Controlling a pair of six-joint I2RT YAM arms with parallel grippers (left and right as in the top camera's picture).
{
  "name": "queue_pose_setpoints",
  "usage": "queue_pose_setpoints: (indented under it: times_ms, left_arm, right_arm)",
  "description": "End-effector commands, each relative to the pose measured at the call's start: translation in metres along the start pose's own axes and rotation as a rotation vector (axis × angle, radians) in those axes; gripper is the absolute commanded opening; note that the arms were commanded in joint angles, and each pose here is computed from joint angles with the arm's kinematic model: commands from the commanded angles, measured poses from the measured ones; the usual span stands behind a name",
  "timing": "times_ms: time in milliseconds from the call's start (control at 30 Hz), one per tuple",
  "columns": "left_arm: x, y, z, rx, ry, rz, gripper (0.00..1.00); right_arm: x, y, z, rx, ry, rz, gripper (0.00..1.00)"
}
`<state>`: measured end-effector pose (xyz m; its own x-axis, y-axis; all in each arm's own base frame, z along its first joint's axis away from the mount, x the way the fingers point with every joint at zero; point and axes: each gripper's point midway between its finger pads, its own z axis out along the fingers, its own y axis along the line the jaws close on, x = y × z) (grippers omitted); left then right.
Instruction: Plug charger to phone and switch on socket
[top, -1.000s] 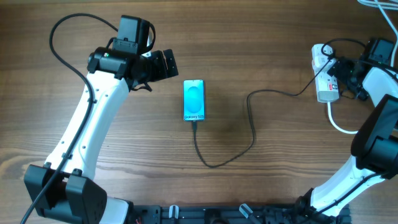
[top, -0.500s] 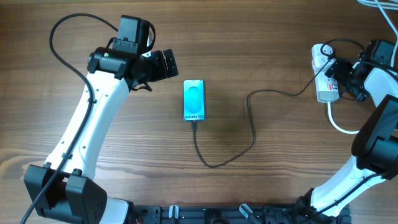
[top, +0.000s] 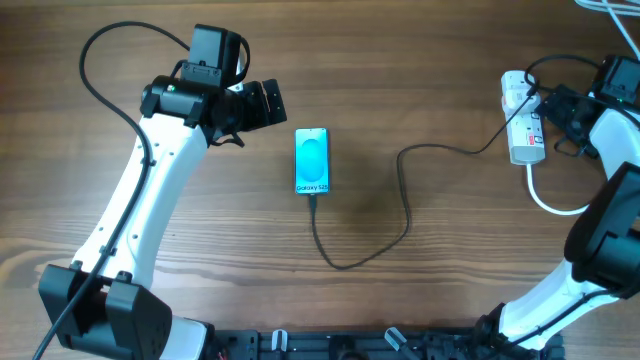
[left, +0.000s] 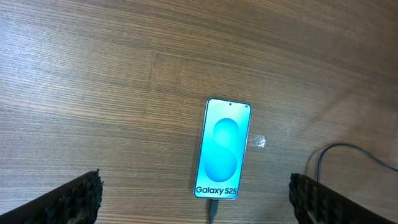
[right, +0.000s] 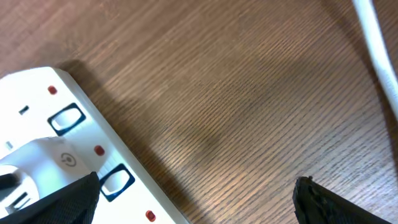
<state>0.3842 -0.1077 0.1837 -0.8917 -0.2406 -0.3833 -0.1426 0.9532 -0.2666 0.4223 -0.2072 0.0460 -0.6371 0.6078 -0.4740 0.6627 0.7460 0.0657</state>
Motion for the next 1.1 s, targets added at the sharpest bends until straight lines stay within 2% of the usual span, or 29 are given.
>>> queue_pose_setpoints:
  times_ms: [0, 267, 733, 1067]
  left_arm:
    - [0.000, 0.004, 0.003, -0.017, 0.002, -0.011, 1.00]
    - [0.000, 0.004, 0.003, -0.017, 0.002, -0.011, 1.00]
    - [0.000, 0.004, 0.003, -0.017, 0.002, -0.011, 1.00]
    - [0.000, 0.004, 0.003, -0.017, 0.002, -0.010, 1.00]
  right_arm:
    - [0.019, -0.003, 0.023, 0.002, 0.067, -0.008, 1.00]
    - [0.026, 0.014, 0.029, -0.100, 0.099, -0.056, 1.00]
    - [0.037, 0.014, 0.042, -0.100, 0.132, -0.058, 1.00]
    - [0.046, 0.028, 0.041, -0.189, 0.170, -0.081, 1.00]
